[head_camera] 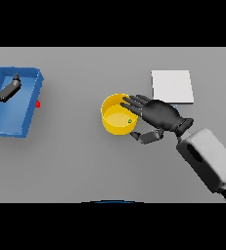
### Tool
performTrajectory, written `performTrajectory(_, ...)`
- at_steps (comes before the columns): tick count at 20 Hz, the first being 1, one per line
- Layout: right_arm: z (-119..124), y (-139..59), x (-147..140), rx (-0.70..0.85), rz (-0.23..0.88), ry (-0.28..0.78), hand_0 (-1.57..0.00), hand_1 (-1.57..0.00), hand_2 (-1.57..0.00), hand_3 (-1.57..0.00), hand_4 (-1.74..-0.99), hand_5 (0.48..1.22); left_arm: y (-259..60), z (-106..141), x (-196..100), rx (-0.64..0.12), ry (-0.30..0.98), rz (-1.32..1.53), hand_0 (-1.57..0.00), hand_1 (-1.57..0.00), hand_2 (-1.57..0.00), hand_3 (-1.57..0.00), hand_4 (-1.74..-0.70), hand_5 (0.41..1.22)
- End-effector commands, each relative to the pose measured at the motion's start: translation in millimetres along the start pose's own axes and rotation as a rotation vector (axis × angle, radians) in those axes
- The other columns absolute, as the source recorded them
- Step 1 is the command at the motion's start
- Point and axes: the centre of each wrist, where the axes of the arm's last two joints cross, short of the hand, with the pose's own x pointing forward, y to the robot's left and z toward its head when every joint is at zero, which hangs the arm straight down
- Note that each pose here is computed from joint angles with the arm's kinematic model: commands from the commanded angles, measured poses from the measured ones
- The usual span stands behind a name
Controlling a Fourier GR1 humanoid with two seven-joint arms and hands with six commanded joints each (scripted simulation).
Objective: Pick up the red beaker and tilt it to pour out 1 green nut into yellow bowl. Pick up the yellow bowl and place it on the metallic measuring scale.
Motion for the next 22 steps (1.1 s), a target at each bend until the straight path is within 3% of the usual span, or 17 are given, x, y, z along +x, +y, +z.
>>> performTrajectory(1, -8, -0.5, 2, 0.039, 0.047, -0.008, 0.0, 0.0, 0.0, 0.0, -1.223, 0.703, -2, 0, -2, -0.005, -0.003, 0.001, 0.0, 0.0, 0.0, 0.0, -0.74, 0.702)
performTrajectory(4, -21, -0.5, 5, 0.125, 0.12, -0.048, 0.0, 0.0, 0.0, 0.0, -1.213, 0.714, -2, 3, -5, 0.003, -0.019, 0.007, 0.0, 0.0, 0.0, 0.0, -0.75, 0.706)
performTrajectory(11, -57, 3.2, 16, 0.26, 0.167, -0.061, 0.0, 0.0, 0.0, 0.0, -1.245, 0.73, 2, 3, -6, 0.011, -0.009, -0.005, 0.0, 0.0, 0.0, 0.0, -0.74, 0.699)
performTrajectory(22, -80, 5.5, 16, 0.394, 0.206, -0.019, 0.0, 0.0, 0.0, -0.03, -1.282, 0.749, 7, 1, -13, 0.003, 0.006, 0.003, 0.0, 0.0, 0.0, 0.0, -0.74, 0.697)
